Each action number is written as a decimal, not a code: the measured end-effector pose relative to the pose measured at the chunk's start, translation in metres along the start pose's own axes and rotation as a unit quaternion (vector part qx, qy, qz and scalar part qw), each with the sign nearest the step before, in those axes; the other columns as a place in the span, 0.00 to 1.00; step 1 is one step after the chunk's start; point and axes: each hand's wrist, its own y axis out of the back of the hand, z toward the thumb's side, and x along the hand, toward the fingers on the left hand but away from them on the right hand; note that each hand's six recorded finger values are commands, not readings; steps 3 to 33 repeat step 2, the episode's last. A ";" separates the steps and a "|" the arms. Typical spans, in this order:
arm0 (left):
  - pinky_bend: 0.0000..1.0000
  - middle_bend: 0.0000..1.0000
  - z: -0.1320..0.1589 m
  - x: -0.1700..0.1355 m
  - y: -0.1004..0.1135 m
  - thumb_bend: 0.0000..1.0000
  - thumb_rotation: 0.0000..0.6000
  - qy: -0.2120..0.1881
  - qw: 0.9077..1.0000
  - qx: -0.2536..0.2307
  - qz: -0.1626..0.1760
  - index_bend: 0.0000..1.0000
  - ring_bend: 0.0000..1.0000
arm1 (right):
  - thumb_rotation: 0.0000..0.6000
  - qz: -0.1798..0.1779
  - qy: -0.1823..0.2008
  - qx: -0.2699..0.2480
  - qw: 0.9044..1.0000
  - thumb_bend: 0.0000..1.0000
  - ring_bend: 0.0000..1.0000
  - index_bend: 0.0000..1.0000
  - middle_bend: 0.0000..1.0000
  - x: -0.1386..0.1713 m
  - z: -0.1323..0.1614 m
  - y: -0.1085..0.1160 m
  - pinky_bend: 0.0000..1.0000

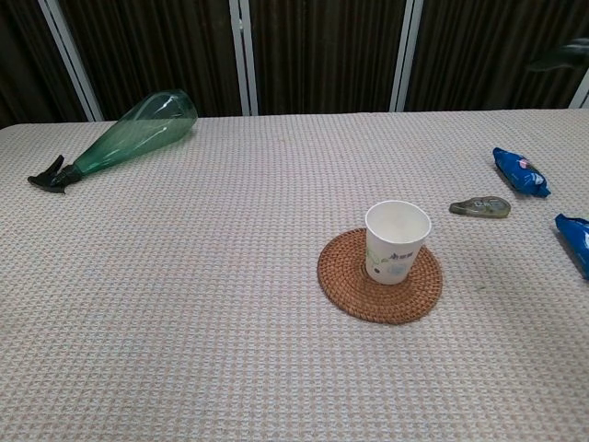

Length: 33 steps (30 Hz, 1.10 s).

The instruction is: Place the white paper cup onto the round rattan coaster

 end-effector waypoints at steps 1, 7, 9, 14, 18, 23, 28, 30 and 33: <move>0.00 0.00 0.000 -0.001 0.000 0.00 1.00 -0.001 1.000 0.000 0.000 0.00 0.00 | 1.00 -0.010 -0.012 -0.005 1.000 0.00 0.00 0.00 0.00 0.009 -0.011 0.001 0.00; 0.00 0.00 0.001 -0.001 0.000 0.00 1.00 -0.001 1.000 0.001 0.001 0.00 0.00 | 1.00 -0.017 -0.020 -0.007 1.000 0.00 0.00 0.00 0.00 0.016 -0.019 0.001 0.00; 0.00 0.00 0.001 -0.001 0.000 0.00 1.00 -0.001 1.000 0.001 0.001 0.00 0.00 | 1.00 -0.017 -0.020 -0.007 1.000 0.00 0.00 0.00 0.00 0.016 -0.019 0.001 0.00; 0.00 0.00 0.001 -0.001 0.000 0.00 1.00 -0.001 1.000 0.001 0.001 0.00 0.00 | 1.00 -0.017 -0.020 -0.007 1.000 0.00 0.00 0.00 0.00 0.016 -0.019 0.001 0.00; 0.00 0.00 0.001 -0.001 0.000 0.00 1.00 -0.001 1.000 0.001 0.001 0.00 0.00 | 1.00 -0.017 -0.020 -0.007 1.000 0.00 0.00 0.00 0.00 0.016 -0.019 0.001 0.00; 0.00 0.00 0.001 -0.001 0.000 0.00 1.00 -0.001 1.000 0.001 0.001 0.00 0.00 | 1.00 -0.017 -0.020 -0.007 1.000 0.00 0.00 0.00 0.00 0.016 -0.019 0.001 0.00; 0.00 0.00 0.001 -0.001 0.000 0.00 1.00 -0.001 1.000 0.001 0.001 0.00 0.00 | 1.00 -0.017 -0.020 -0.007 1.000 0.00 0.00 0.00 0.00 0.016 -0.019 0.001 0.00; 0.00 0.00 0.001 -0.001 0.000 0.00 1.00 -0.001 1.000 0.001 0.001 0.00 0.00 | 1.00 -0.017 -0.020 -0.007 1.000 0.00 0.00 0.00 0.00 0.016 -0.019 0.001 0.00; 0.00 0.00 0.001 -0.001 0.000 0.00 1.00 -0.001 1.000 0.001 0.001 0.00 0.00 | 1.00 -0.017 -0.020 -0.007 1.000 0.00 0.00 0.00 0.00 0.016 -0.019 0.001 0.00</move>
